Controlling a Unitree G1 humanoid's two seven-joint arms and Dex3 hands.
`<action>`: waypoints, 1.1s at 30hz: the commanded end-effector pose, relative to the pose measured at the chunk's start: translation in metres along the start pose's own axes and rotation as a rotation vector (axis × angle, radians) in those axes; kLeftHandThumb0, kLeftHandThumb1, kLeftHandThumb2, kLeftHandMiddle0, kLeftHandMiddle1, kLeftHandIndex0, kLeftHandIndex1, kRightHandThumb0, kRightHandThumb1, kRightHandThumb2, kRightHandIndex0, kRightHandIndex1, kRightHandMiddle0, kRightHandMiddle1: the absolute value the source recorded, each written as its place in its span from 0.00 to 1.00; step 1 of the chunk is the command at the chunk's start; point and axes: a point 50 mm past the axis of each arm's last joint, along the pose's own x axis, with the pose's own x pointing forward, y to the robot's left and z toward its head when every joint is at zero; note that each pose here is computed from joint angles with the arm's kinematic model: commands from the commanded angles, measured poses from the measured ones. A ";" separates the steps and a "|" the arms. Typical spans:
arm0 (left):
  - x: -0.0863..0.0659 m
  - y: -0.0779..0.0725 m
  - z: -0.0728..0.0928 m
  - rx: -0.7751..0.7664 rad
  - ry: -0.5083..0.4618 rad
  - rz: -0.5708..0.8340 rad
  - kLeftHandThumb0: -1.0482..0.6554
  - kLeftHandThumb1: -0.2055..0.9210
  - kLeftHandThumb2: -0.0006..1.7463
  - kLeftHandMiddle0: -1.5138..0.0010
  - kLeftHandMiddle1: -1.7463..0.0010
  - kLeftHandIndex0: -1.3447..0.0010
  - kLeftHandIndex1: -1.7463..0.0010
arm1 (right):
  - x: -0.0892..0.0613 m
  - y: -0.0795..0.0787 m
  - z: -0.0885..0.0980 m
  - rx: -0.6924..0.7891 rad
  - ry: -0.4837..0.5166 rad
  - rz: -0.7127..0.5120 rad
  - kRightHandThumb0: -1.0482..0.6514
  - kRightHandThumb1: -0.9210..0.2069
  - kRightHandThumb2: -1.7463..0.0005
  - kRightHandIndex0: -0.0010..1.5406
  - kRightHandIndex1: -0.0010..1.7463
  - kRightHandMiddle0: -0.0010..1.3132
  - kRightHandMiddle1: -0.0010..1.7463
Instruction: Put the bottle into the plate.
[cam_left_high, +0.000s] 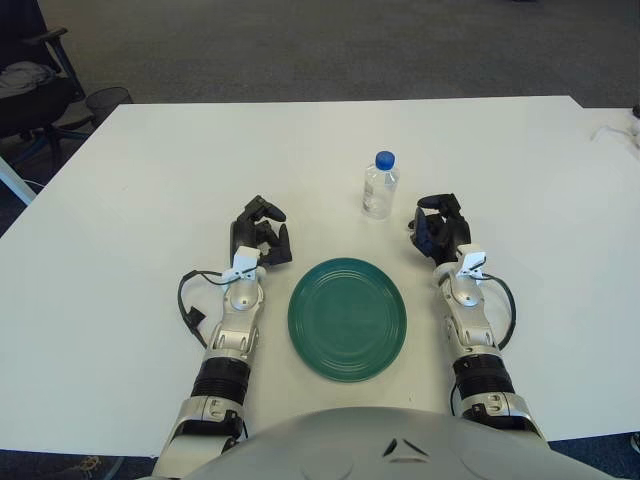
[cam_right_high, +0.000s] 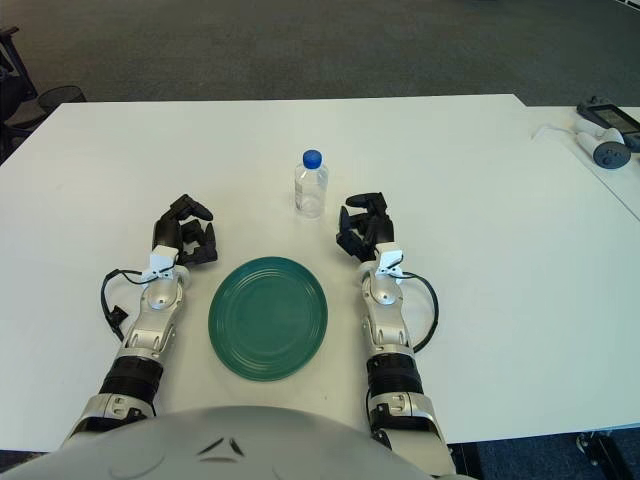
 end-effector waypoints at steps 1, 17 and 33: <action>-0.005 0.002 -0.009 0.040 0.037 0.002 0.30 0.31 0.88 0.16 0.00 0.44 0.00 | -0.001 0.000 0.005 0.014 -0.027 -0.025 0.62 0.03 0.67 0.15 0.97 0.07 0.98; -0.006 0.001 -0.010 0.011 0.060 -0.017 0.30 0.31 0.88 0.16 0.00 0.44 0.00 | -0.004 0.006 0.005 -0.031 -0.048 -0.043 0.59 0.08 0.67 0.11 0.93 0.06 0.96; -0.006 0.001 -0.010 0.021 0.055 -0.015 0.30 0.32 0.86 0.16 0.00 0.45 0.00 | -0.005 0.013 0.008 -0.333 -0.046 0.367 0.06 0.19 0.84 0.00 0.07 0.00 0.05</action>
